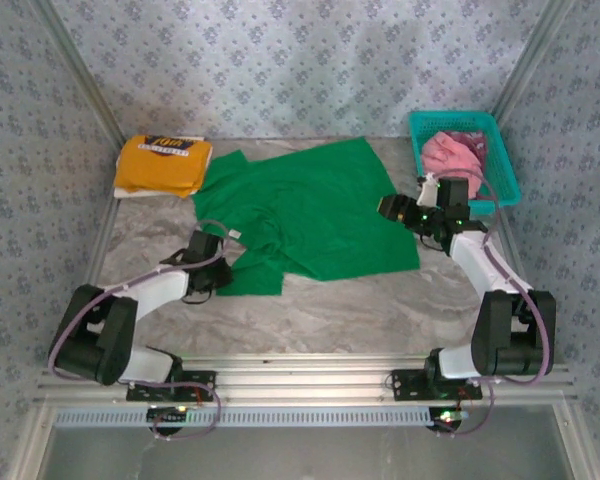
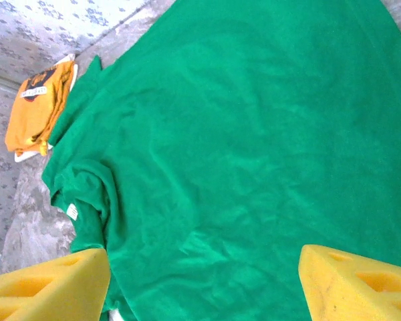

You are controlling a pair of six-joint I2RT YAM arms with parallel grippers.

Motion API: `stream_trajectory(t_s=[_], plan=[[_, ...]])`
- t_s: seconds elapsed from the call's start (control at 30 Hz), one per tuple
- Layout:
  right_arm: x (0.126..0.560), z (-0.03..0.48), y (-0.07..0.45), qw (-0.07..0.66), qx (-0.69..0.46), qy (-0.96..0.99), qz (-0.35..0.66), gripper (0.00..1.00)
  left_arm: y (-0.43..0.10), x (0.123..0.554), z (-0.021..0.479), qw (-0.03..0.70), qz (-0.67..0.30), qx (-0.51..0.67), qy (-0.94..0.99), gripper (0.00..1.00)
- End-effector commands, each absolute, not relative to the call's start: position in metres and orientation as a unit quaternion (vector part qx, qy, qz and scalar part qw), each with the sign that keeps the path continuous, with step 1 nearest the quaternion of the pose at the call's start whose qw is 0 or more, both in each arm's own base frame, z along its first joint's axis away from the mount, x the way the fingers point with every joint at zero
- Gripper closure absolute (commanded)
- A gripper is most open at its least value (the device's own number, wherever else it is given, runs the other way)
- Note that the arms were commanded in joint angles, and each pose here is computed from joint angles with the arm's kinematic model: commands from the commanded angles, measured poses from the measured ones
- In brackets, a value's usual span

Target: Fold and stack the t-shirts

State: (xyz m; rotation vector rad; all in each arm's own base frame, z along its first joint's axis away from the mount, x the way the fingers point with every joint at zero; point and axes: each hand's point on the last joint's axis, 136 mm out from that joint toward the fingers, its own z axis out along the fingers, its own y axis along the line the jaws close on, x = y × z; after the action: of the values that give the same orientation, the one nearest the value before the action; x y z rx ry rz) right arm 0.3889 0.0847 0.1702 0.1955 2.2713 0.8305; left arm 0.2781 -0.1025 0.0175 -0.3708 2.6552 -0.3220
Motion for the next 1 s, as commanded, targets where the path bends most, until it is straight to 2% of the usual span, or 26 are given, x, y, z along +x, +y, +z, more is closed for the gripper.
stream_trajectory(t_s=[0.0, 0.2, 0.43, 0.5, 0.6, 0.7, 0.77, 0.83, 0.87, 0.97], plan=[[0.404, 0.189, 0.086, 0.367, 0.07, 0.861, 0.345, 0.23, -0.105, 0.252, 0.002, 0.184, -0.126, -0.148, 0.964, 1.0], [0.414, 0.191, 0.085, 0.369, 0.071, 0.858, 0.351, 0.23, -0.097, 0.219, 0.017, 0.165, -0.125, -0.219, 0.954, 1.0], [0.418, 0.18, 0.085, 0.363, 0.084, 0.857, 0.357, 0.23, -0.082, 0.121, 0.014, 0.109, -0.157, -0.379, 0.905, 1.0], [0.419, 0.175, 0.084, 0.359, 0.087, 0.858, 0.356, 0.23, -0.069, 0.104, 0.024, 0.121, -0.162, -0.393, 0.897, 1.0], [0.42, 0.168, 0.084, 0.352, 0.09, 0.861, 0.355, 0.23, -0.04, 0.098, 0.058, 0.183, -0.151, -0.393, 0.889, 1.0], [0.422, 0.162, 0.084, 0.35, 0.092, 0.863, 0.352, 0.23, -0.047, 0.126, 0.086, 0.243, -0.15, -0.342, 0.895, 0.59], [0.423, 0.162, 0.085, 0.35, 0.092, 0.863, 0.352, 0.23, -0.068, 0.155, 0.106, 0.264, -0.138, -0.285, 0.911, 0.45], [0.422, 0.163, 0.085, 0.349, 0.091, 0.865, 0.349, 0.23, -0.084, 0.181, 0.131, 0.272, -0.106, -0.25, 0.923, 0.23], [0.422, 0.165, 0.086, 0.349, 0.088, 0.866, 0.348, 0.23, -0.09, 0.193, 0.145, 0.278, -0.09, -0.237, 0.927, 0.18], [0.421, 0.168, 0.084, 0.351, 0.082, 0.872, 0.33, 0.22, -0.103, 0.22, 0.18, 0.314, -0.087, -0.204, 0.923, 0.19]])
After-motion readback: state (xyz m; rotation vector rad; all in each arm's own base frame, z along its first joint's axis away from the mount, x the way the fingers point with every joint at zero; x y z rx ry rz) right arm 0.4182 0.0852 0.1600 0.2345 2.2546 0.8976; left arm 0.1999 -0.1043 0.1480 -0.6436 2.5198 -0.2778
